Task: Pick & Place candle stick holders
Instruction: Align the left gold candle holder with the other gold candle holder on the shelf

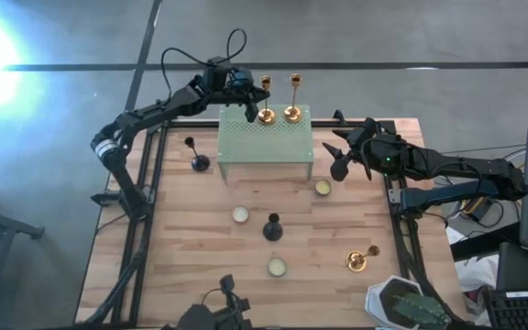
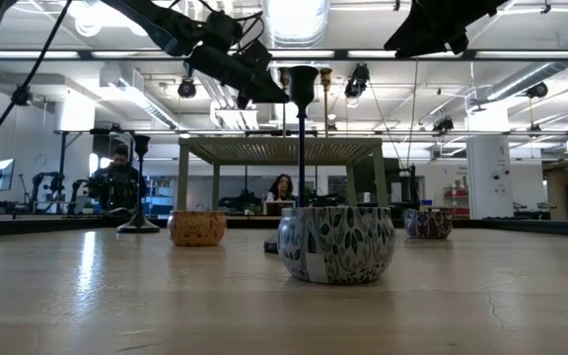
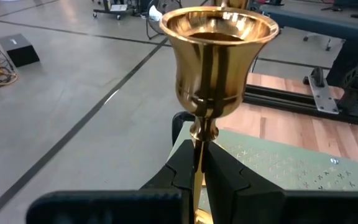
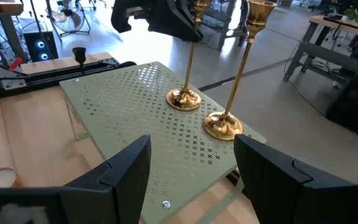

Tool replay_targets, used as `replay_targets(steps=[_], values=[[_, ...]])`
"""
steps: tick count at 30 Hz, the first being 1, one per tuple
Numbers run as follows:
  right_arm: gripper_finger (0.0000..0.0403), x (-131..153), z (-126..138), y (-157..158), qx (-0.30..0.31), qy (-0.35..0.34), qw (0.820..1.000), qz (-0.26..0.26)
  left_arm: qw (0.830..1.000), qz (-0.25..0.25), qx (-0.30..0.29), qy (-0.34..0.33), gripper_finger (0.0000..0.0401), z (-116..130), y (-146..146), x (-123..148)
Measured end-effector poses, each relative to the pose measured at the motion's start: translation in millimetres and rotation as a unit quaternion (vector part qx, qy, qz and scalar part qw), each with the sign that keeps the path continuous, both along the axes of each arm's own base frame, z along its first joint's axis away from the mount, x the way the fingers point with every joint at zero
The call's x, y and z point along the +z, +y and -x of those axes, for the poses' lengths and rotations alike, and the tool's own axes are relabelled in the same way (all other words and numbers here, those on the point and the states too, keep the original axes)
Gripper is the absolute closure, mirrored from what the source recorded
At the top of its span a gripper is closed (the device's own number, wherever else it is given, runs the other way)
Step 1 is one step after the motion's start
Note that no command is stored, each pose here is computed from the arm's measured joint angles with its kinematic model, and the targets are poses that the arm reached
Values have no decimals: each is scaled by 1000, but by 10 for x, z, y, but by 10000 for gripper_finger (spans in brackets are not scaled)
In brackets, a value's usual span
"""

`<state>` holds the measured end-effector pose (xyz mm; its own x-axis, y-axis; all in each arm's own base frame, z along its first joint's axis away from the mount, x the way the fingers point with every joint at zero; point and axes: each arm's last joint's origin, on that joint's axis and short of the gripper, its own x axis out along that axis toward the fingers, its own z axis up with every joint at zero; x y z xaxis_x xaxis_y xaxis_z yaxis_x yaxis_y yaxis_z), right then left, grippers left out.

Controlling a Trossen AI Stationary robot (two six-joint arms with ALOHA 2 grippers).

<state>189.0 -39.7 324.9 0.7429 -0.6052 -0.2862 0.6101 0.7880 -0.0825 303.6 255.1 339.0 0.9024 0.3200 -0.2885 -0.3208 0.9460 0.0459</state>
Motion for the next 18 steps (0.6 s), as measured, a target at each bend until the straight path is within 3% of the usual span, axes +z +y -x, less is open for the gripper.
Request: replay_targets(steps=[18], values=[[179, 1, 0, 0, 1, 0, 1000, 0, 999, -20, 16, 18, 367, 38, -17, 19]])
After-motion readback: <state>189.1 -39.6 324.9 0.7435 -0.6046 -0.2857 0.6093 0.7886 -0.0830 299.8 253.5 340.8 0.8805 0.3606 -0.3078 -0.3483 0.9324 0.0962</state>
